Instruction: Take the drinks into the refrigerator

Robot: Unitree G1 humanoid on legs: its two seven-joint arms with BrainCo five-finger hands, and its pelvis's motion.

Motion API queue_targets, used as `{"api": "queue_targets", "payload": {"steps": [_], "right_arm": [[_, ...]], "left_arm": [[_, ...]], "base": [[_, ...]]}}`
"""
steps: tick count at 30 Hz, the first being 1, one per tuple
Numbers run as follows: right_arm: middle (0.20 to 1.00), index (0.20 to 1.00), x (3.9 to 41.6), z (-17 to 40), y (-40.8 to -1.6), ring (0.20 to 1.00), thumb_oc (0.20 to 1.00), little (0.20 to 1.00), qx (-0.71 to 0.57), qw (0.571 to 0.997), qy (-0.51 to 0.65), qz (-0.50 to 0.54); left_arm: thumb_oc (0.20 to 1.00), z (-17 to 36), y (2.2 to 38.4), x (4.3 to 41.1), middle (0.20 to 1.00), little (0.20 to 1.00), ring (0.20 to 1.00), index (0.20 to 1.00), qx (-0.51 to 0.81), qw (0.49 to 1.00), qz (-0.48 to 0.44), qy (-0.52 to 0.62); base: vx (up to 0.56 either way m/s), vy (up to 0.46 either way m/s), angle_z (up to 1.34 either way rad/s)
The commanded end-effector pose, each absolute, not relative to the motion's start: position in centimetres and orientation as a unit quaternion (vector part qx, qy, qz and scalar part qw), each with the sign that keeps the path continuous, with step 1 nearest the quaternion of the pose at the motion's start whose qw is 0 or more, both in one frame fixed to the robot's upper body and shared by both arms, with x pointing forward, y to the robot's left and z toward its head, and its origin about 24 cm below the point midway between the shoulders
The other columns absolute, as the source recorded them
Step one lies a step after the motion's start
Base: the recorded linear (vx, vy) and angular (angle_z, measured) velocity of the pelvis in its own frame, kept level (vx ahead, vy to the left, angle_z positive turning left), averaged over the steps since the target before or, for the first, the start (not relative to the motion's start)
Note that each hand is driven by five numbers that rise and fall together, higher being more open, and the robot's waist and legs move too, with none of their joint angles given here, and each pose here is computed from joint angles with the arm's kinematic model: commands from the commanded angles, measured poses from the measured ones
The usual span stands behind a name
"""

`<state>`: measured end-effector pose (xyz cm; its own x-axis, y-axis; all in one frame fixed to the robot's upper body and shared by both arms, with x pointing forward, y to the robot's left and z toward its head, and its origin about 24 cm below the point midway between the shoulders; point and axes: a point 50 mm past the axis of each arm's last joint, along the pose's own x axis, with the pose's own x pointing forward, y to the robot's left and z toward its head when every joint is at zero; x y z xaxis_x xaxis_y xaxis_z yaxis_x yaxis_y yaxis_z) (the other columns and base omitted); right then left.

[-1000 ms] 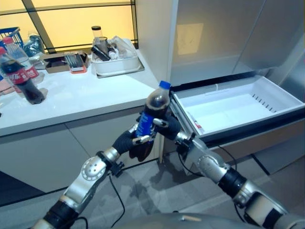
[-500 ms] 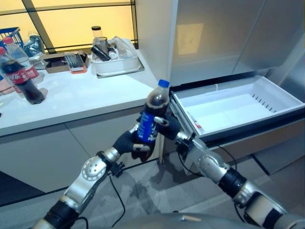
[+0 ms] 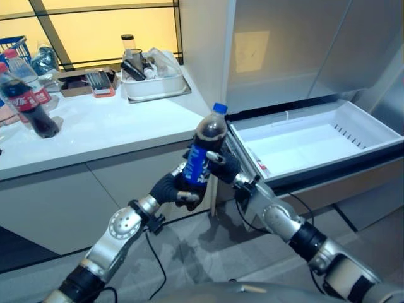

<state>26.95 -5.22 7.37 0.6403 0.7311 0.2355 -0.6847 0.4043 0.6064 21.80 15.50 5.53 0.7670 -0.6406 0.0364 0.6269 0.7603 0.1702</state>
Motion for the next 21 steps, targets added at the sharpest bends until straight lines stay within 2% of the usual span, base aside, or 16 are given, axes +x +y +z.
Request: {"api": "queue_targets", "payload": {"steps": [1,21], "right_arm": [[0.2,0.2,29.8,15.1,-6.1,0.2,0.2,0.2,0.41,0.805,-0.143,0.405],[0.2,0.2,31.0,16.6,-12.1,0.2,0.2,0.2,0.417,0.828,-0.222,0.301]], "left_arm": [[1.0,8.2,14.8,22.4,1.0,1.0,1.0,1.0,0.075,0.922,-0.356,-0.129],[1.0,7.6,16.3,22.1,1.0,1.0,1.0,1.0,0.054,0.936,-0.33,-0.107]], "base": [[0.0,0.0,0.0],[0.0,0.0,0.0]]}}
